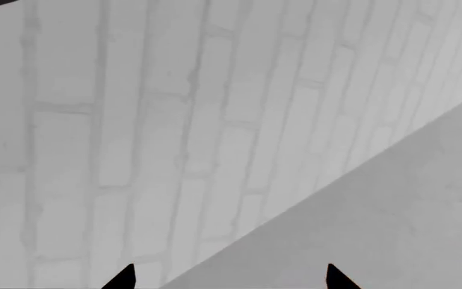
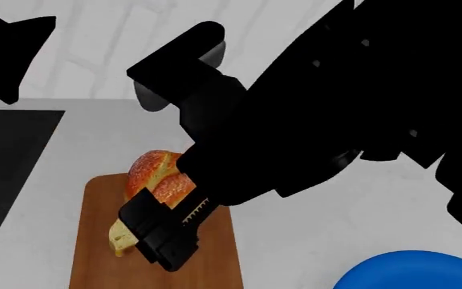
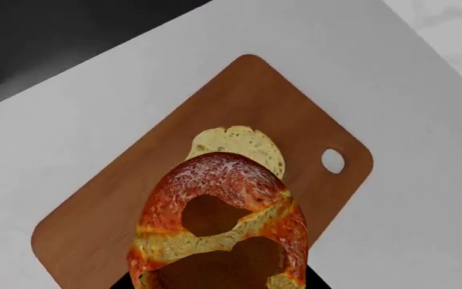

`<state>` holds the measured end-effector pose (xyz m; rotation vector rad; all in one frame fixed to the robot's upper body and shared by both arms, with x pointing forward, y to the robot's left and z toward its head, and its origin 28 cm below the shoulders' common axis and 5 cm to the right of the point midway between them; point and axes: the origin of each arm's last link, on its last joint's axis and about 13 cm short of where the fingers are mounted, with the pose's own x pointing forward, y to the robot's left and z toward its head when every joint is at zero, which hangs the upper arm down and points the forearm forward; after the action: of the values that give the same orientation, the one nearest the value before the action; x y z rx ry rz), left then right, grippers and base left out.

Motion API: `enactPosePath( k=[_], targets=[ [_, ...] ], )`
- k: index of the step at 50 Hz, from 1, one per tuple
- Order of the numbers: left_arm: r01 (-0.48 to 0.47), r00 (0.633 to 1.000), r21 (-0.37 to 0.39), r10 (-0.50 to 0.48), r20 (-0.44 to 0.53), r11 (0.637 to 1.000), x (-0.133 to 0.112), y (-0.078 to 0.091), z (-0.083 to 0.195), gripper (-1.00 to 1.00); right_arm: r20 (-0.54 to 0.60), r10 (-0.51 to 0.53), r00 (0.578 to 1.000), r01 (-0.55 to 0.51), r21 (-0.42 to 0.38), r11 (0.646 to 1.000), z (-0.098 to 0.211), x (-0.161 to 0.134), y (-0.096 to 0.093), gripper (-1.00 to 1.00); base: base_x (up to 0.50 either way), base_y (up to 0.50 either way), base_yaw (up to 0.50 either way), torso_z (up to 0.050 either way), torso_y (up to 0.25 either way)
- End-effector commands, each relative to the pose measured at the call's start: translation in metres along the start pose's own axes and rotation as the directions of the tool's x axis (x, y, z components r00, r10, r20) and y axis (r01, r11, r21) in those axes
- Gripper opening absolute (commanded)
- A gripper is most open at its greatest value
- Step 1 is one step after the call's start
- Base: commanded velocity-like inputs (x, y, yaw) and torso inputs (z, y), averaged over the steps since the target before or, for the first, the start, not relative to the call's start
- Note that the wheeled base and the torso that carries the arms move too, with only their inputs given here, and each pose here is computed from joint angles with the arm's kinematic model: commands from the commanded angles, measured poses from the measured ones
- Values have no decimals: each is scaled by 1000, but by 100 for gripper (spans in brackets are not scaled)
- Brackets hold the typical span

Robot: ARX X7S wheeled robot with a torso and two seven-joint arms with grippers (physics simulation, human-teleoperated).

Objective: Place all breads on the cutting board.

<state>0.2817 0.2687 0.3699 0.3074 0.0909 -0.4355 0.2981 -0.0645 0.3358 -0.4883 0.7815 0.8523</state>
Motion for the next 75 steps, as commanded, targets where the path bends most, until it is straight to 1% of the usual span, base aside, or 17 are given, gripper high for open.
enactPosePath(
  k=[1,4,7,12,25,30,41,42,54,60,69,75],
  targets=[
    [-9,1000,0,9,2,1000,0,0,-2,100,-44,67,997,-68,-14,998,-1,19,1,-100,0,0,0,0,0],
    [-5,1000,5,5,-2,1000,0,0,-5,100,-30,75,997,-75,-6,997,-3,26,2,-100,0,0,0,0,0],
    [-11,1000,-3,11,-6,1000,2,1,-6,100,-44,103,994,-103,-3,995,-9,34,5,-100,0,0,0,0,0],
    [-9,1000,-6,9,-3,1000,1,1,-6,100,-61,124,990,-124,-1,992,-13,38,6,-100,0,0,0,0,0],
    [-3,1000,5,3,-16,1000,6,-2,-11,100,-83,132,988,-131,18,991,-26,58,6,-100,0,0,0,0,0],
    [-4,1000,4,4,-15,1000,6,-2,-11,100,-83,124,989,-122,31,992,-29,63,3,-100,0,0,0,0,0],
    [-9,1000,5,9,-20,1000,5,-1,-12,100,-94,144,985,-140,44,989,-31,69,5,-100,0,0,0,0,0],
    [-10,1000,1,10,-19,1000,5,-1,-12,100,-96,149,984,-146,40,989,-29,69,6,100,0,0,0,0,0],
    [-8,1000,6,8,-17,1000,8,-2,-13,100,-95,134,986,-131,35,991,-27,65,5,100,0,0,0,0,0],
    [-8,1000,8,8,-14,1000,7,-2,-11,100,-83,125,989,-123,28,992,-24,55,7,100,0,0,0,0,0],
    [-7,1000,6,7,-12,1000,5,-4,-10,100,-25,65,998,-64,18,998,-17,24,10,100,0,0,0,0,0],
    [-7,1000,-14,7,1,1000,1,-4,-11,100,58,18,998,-21,41,999,-13,1,11,100,0,0,0,0,0]
  ],
)
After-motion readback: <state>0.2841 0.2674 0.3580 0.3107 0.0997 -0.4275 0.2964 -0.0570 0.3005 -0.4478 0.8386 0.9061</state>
